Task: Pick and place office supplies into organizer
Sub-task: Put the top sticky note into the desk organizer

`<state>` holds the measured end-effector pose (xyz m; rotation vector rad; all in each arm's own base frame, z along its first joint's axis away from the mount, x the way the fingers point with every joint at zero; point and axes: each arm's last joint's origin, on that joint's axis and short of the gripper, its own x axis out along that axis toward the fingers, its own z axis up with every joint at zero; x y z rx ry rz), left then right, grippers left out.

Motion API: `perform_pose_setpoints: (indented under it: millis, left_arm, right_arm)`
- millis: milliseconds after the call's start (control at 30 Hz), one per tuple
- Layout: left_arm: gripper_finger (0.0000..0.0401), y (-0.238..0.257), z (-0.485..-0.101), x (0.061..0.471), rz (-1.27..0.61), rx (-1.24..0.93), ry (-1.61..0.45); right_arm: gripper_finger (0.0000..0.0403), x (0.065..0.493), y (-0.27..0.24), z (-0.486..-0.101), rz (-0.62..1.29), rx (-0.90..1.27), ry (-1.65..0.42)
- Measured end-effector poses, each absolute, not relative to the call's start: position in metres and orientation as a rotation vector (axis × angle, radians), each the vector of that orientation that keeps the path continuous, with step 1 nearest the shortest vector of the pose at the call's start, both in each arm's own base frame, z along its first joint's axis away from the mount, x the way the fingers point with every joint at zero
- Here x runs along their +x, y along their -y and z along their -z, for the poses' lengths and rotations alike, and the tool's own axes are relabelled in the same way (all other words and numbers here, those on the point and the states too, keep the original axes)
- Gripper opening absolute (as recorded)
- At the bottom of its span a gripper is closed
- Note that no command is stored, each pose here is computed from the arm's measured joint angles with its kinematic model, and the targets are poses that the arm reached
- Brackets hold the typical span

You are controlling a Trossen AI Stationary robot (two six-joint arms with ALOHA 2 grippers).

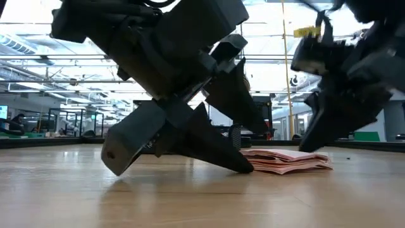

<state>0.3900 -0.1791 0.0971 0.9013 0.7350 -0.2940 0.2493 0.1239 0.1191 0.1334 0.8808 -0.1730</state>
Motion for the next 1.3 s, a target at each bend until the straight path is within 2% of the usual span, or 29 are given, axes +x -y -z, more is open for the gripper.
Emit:
perform_pose_setpoints:
  millis: [167, 533, 967, 1100, 1300]
  left_arm:
    - [0.0235, 0.17, -0.091, 0.391, 0.356, 0.88, -0.782]
    - [0.0237, 0.157, -0.088, 0.398, 0.401, 0.888, -0.779]
    - [0.0233, 0.146, -0.088, 0.403, 0.341, 0.82, -0.789]
    - [0.0201, 0.145, -0.087, 0.403, 0.313, 0.784, -0.788]
    - [0.0108, 0.145, -0.086, 0.403, 0.323, 0.762, -0.793]
  right_arm:
    - [0.0004, 0.242, -0.117, -0.11, 0.206, 0.177, -0.894]
    - [0.0004, 0.236, -0.111, -0.099, 0.067, 0.266, -0.797]
    - [0.0004, 0.242, -0.117, -0.102, -0.078, 0.25, -0.737]
    - [0.0004, 0.244, -0.119, -0.097, -0.103, 0.255, -0.734]
    - [0.0004, 0.245, -0.12, -0.094, -0.104, 0.242, -0.734]
